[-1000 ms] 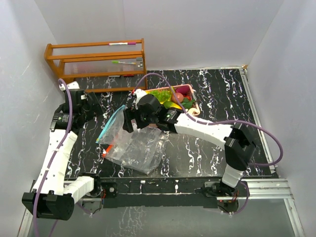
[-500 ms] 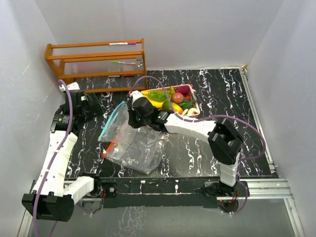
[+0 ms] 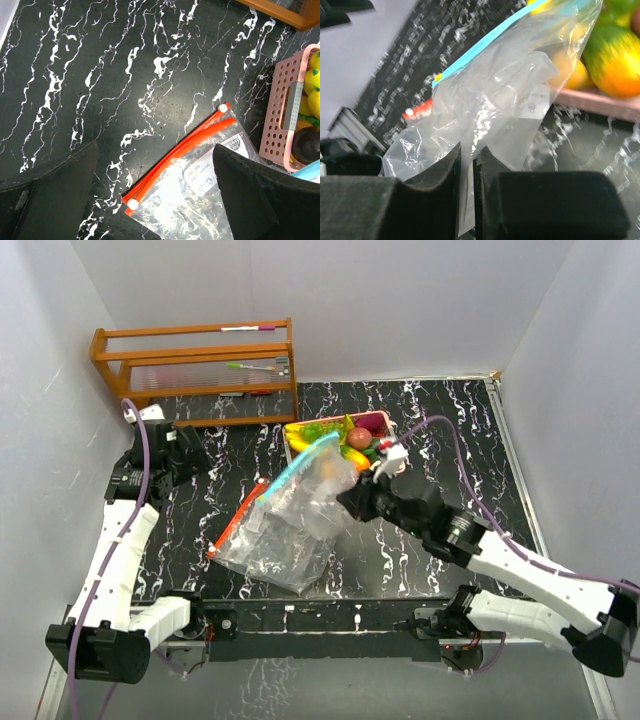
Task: Place the food in the zip-top bag and seal the zipper
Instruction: Place the zipper food storage bag at the center of the board, then open the zipper of the food storage bag at the center of the board.
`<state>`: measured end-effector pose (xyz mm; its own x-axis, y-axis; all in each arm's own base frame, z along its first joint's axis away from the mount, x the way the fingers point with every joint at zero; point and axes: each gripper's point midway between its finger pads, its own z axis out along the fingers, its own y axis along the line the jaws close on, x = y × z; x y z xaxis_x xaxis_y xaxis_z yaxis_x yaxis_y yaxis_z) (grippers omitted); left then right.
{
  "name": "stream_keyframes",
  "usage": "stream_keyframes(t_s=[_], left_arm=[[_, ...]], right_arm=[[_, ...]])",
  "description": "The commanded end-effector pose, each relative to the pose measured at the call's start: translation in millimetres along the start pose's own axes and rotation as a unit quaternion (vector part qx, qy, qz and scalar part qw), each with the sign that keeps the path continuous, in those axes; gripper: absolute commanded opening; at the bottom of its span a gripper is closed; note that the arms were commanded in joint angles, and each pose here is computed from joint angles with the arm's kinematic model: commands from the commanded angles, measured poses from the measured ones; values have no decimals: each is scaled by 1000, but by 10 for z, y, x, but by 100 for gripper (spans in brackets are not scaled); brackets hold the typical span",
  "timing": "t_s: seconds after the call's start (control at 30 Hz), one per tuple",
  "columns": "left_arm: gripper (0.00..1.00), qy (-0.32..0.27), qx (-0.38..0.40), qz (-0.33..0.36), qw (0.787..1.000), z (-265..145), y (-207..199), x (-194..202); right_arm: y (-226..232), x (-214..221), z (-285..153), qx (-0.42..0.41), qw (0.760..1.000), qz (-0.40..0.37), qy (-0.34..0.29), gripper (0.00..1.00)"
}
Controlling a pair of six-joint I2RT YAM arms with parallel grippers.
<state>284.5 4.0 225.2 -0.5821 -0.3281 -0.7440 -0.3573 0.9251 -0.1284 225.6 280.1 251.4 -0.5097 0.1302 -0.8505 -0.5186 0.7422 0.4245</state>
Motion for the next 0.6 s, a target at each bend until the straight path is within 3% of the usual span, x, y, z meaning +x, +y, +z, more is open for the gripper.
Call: stream_keyframes(t_s=[0.0, 0.17, 0.3, 0.57], left_arm=[[97, 7, 18, -3, 1000, 59, -77, 27], [97, 22, 41, -7, 999, 115, -178, 94], [97, 33, 69, -11, 997, 127, -292, 116], [97, 54, 108, -21, 992, 172, -451, 205]], right_arm=[[-526, 710, -224, 88, 993, 37, 70, 28], [-1073, 1019, -433, 236, 964, 66, 98, 82], [-1115, 870, -497, 279, 953, 58, 104, 89], [-811, -41, -409, 276, 960, 16, 38, 91]])
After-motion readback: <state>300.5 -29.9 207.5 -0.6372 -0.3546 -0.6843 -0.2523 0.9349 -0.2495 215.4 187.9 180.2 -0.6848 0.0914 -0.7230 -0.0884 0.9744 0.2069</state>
